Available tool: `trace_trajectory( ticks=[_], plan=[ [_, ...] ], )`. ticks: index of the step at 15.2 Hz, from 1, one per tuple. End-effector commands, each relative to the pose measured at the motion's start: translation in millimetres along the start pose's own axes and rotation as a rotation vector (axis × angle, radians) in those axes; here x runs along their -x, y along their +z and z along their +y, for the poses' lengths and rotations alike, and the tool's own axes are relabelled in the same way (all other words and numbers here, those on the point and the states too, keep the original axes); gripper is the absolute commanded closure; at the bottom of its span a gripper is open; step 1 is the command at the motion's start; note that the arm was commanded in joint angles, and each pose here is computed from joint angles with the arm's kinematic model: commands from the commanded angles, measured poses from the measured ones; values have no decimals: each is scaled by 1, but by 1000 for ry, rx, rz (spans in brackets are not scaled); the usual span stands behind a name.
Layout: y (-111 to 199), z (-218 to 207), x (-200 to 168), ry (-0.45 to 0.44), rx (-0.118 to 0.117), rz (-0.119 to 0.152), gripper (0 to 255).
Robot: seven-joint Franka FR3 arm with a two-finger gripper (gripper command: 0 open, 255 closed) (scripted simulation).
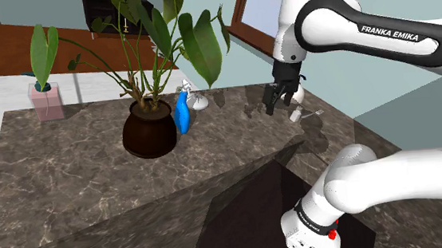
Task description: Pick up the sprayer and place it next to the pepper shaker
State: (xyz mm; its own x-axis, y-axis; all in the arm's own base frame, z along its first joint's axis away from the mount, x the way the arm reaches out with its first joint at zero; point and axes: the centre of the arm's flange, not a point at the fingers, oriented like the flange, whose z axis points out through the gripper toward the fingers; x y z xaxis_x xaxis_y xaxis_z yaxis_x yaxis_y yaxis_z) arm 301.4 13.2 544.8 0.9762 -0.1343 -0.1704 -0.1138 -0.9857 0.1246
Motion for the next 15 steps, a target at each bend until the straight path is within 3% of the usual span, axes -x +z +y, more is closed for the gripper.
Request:
trace_trajectory(
  ticks=[1, 15],
  plan=[
    [0, 0, 0, 0, 0, 0, 0],
    [78, -70, -109, 82, -53, 277, 0]
  ],
)
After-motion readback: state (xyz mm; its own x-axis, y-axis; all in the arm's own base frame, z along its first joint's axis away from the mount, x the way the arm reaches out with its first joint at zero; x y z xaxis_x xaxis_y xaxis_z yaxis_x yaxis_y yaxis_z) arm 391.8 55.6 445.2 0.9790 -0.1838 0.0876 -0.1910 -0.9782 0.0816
